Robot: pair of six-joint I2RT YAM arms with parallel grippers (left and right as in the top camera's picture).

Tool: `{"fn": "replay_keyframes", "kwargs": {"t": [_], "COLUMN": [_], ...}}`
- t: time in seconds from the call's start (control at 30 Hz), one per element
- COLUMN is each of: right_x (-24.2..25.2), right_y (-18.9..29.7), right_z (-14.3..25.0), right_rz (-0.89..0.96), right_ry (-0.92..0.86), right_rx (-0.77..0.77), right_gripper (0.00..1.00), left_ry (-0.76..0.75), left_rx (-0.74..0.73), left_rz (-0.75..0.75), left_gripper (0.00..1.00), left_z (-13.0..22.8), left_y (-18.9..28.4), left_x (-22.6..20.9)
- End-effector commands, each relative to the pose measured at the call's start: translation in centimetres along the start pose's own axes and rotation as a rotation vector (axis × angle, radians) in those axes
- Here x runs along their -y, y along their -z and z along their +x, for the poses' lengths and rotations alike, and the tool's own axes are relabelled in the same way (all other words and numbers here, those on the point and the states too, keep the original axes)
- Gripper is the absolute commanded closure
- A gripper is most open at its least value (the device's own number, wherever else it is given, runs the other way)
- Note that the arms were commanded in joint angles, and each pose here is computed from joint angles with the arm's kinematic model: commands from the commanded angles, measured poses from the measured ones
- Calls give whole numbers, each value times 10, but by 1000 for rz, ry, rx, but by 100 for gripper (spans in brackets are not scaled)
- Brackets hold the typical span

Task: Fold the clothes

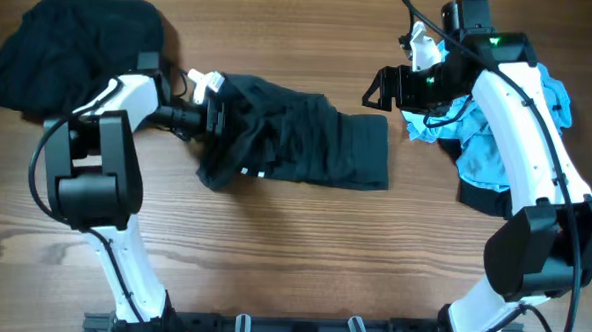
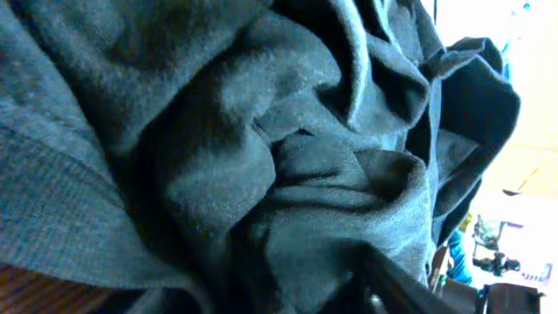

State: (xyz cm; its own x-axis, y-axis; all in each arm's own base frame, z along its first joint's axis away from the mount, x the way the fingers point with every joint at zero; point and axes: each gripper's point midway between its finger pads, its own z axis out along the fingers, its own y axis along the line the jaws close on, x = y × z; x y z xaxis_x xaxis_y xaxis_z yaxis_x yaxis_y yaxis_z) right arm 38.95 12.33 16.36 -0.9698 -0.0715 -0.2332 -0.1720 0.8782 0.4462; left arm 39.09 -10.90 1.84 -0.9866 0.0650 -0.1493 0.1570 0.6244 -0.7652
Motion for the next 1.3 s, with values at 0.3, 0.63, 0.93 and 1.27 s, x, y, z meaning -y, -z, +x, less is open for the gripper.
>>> {"fn": "replay_keyframes", "kwargs": {"t": [0.3, 0.63, 0.93, 1.27], "right_x": [-4, -4, -5, -6], "right_y": [6, 6, 6, 7], "right_z": [-3, 2, 6, 2], "right_rz": [0, 0, -3, -7], "right_ry": [31, 14, -12, -6], "right_rx": [21, 0, -16, 2], "right_gripper": [13, 13, 13, 14], "left_ry": [133, -6, -307, -412], "left_rx": [90, 220, 21, -82], "left_rz": [-13, -231, -360, -554], "left_gripper": [96, 96, 96, 0], "left_z": [-3, -11, 7, 23], "left_y": [61, 118, 10, -74], "left_x": [11, 84, 141, 129]}}
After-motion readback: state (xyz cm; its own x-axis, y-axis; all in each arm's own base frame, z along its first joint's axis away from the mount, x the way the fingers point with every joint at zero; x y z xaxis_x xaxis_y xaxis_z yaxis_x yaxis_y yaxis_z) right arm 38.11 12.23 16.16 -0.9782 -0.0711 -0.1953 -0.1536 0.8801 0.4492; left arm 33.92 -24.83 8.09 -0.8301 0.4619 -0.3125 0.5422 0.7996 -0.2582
